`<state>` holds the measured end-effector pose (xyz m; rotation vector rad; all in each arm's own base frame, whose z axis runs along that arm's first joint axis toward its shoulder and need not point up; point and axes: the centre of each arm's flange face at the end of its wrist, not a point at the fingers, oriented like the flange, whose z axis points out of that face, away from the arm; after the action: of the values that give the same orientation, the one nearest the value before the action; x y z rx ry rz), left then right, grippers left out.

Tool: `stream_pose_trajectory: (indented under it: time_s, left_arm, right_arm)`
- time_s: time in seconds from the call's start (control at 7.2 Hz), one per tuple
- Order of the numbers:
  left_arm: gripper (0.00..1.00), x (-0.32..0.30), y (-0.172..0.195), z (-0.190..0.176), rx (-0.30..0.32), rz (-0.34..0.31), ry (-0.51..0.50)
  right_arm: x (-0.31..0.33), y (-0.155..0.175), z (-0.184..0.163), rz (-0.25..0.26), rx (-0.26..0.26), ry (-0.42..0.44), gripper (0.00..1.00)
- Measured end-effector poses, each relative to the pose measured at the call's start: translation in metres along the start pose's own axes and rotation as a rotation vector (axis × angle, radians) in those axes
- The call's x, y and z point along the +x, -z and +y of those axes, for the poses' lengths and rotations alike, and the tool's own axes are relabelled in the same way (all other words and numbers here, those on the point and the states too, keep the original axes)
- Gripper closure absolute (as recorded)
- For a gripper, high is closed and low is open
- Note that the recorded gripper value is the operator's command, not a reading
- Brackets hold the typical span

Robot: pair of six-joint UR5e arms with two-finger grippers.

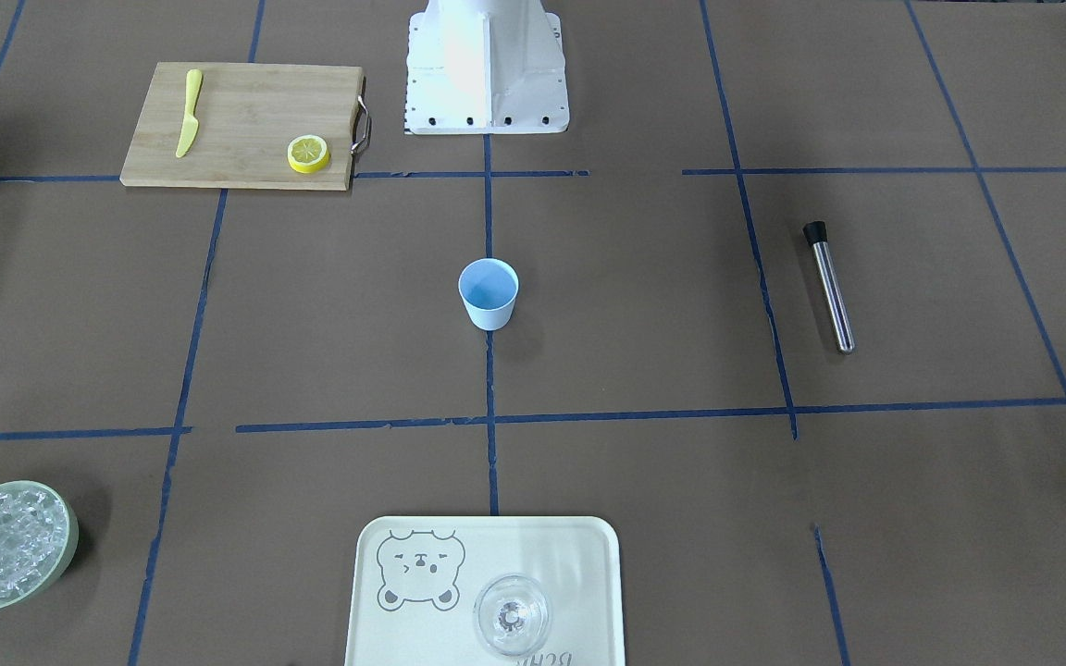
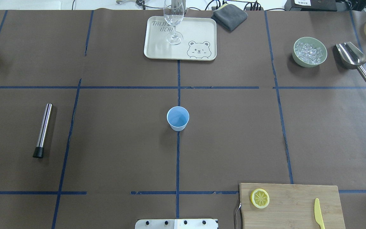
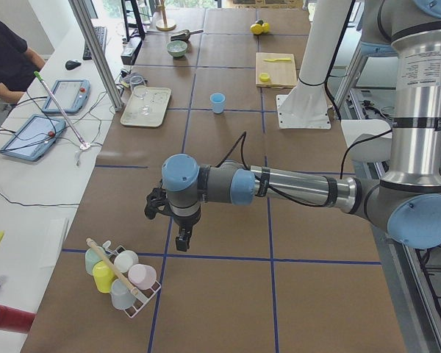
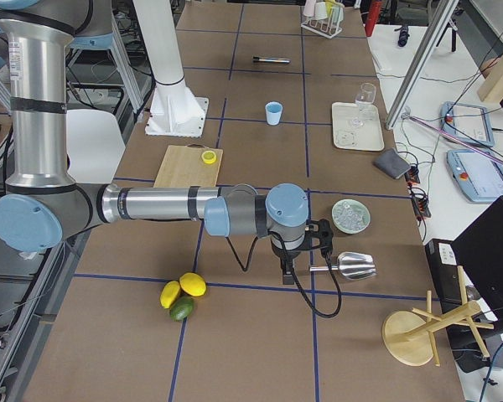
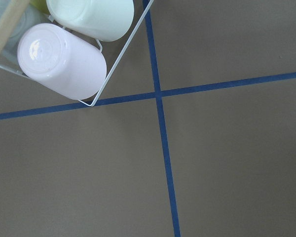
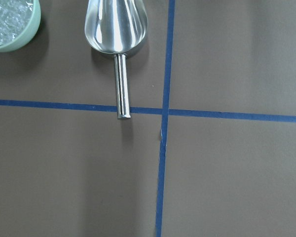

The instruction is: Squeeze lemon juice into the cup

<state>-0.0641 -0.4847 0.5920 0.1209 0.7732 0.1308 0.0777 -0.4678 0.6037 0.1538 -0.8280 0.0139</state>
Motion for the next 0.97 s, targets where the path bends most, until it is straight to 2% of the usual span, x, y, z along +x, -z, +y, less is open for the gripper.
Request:
stream_pose_trajectory:
  time_s: [0.28, 0.56, 0.97]
  left_arm:
    - [0.00, 0.041, 0.003, -0.032, 0.032, 0.005, -0.070]
    - [0.00, 0.111, -0.025, -0.063, 0.058, 0.036, -0.162]
    - [0.00, 0.186, -0.060, -0.071, 0.068, 0.094, -0.121]
  right_arm:
    - [-0.028, 0.002, 0.004, -0.046, 0.028, -0.010, 0.00]
    - [-0.076, -0.010, 0.006, -0.074, 0.025, -0.062, 0.00]
    - [-0.165, -0.022, 0.027, -0.072, 0.016, -0.125, 0.00]
